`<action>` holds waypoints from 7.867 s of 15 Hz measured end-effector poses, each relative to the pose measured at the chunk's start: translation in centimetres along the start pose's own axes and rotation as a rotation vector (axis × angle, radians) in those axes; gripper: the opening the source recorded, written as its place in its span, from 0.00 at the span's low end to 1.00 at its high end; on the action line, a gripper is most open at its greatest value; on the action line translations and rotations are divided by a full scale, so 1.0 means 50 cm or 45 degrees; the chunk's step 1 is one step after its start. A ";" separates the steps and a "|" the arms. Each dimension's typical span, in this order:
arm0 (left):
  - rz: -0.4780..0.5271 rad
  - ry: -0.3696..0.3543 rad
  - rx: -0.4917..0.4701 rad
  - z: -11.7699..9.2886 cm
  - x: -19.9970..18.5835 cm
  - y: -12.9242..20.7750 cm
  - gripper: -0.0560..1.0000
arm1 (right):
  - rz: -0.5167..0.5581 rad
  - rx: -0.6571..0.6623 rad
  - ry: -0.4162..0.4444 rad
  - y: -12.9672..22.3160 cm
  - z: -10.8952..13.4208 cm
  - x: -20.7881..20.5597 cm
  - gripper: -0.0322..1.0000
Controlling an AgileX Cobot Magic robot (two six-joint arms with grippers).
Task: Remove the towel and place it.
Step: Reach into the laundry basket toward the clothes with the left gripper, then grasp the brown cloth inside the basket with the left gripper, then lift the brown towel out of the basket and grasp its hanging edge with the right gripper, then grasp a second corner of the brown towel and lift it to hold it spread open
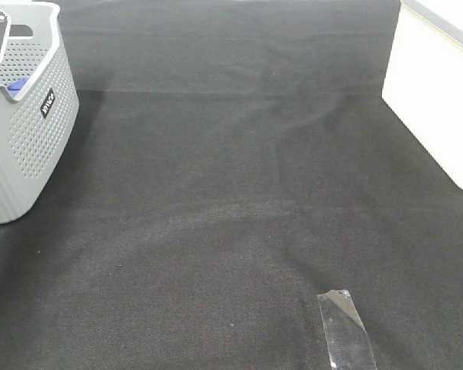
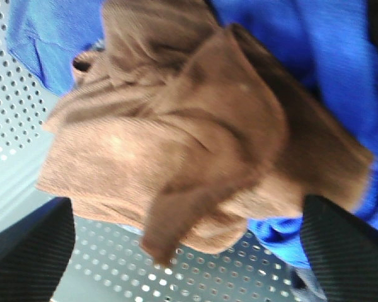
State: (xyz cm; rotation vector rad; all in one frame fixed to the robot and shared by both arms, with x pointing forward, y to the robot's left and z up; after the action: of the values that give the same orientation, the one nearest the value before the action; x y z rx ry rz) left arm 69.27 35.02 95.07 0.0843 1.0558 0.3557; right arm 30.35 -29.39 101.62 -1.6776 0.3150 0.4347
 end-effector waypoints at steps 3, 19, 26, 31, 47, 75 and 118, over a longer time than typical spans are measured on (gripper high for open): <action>0.028 0.051 0.078 -0.008 0.019 0.000 0.91 | 0.000 0.000 0.000 0.000 0.000 0.000 0.96; 0.032 0.078 -0.124 -0.015 0.037 -0.007 0.05 | 0.000 0.000 0.000 0.000 0.000 0.000 0.96; 0.008 -0.041 -0.270 0.021 -0.043 0.017 0.05 | 0.000 0.000 0.000 0.000 0.000 0.000 0.96; -0.062 -0.150 -0.452 0.043 -0.157 0.046 0.05 | 0.000 0.000 0.000 0.000 0.000 0.000 0.96; -0.750 -0.863 -1.137 0.231 -0.572 0.040 0.05 | -0.088 -0.035 -0.061 -0.050 0.013 0.009 0.96; -1.460 -0.643 -0.928 0.164 -0.773 -0.340 0.05 | -0.219 -0.301 -1.475 -0.360 0.463 0.594 0.94; -1.604 -1.008 -1.161 0.316 -0.726 -0.197 0.05 | -0.466 -0.763 -0.183 -0.845 0.163 0.504 0.04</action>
State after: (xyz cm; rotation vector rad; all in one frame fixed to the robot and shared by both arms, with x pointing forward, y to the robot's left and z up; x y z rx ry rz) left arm 69.31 15.53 130.89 -1.1292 -0.0380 -0.3692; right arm 70.70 -13.97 126.48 -2.2156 -0.2577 0.3912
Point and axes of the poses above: a point on each arm's last joint axis where the gripper is mounted, x pointing out along that axis toward the gripper, z along the wrist's bending axis when the last joint is at zero, y = z × x, the point moved 8 cm from there along x, pointing out along that axis toward the gripper, and after that the axes turned 5 degrees about -x, right-handed, at the moved point
